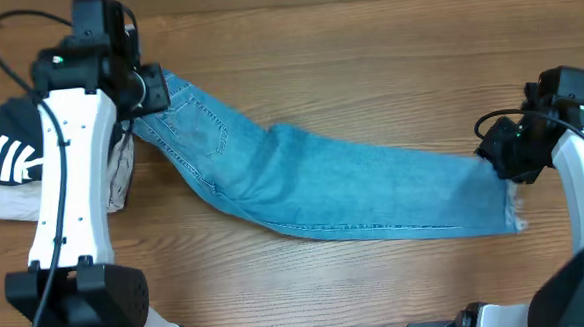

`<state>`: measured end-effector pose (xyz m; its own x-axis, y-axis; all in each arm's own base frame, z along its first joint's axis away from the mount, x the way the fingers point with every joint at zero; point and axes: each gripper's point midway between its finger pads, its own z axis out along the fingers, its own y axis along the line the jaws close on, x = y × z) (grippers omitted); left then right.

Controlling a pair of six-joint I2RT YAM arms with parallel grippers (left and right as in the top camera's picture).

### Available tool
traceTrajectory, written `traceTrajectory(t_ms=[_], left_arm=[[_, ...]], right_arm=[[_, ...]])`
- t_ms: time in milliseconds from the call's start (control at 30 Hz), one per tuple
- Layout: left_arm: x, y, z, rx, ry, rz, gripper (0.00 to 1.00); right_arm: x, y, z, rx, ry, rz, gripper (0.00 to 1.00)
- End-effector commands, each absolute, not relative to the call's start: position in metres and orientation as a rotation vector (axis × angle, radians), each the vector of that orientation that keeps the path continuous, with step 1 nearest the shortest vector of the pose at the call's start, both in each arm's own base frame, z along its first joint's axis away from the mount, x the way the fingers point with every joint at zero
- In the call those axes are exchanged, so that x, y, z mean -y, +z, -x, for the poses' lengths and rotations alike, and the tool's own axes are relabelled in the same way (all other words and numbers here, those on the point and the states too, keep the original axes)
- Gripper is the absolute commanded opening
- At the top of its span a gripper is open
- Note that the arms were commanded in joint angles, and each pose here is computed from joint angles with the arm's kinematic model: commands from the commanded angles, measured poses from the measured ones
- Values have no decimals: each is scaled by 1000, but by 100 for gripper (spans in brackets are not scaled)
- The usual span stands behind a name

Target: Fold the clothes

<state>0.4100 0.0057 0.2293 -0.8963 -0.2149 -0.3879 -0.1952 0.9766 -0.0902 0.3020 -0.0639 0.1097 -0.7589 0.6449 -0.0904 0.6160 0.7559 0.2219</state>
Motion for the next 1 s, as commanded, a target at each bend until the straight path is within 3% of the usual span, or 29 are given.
traceTrajectory(t_ms=[0,267,367,567,833,867,967], left_arm=[[9,276,-400,-2662,-154,200,36],[9,278,-388,-2704,-135,138,40],[9,278,-388,-2704,-136,138,46],[9,278,-389,-2700,-135,138,48],[9,278,-390,-2697,-135,138,51],[9,278,-390,-2696,-135,138,51],[9,278,-390,-2698,-135,138,52]], right_arm=[[66,87,-287,-2881,266,-1065,58],[54,77,-254,-3003,284,-1153,60],[41,57,-243,-3018,363,-1197,60],[23,18,-223,-2998,464,-1302,58],[20,7,-222,-2961,488,-1356,57],[22,7,-227,-2943,488,-1341,55],[24,6,-235,-2911,489,-1332,33]])
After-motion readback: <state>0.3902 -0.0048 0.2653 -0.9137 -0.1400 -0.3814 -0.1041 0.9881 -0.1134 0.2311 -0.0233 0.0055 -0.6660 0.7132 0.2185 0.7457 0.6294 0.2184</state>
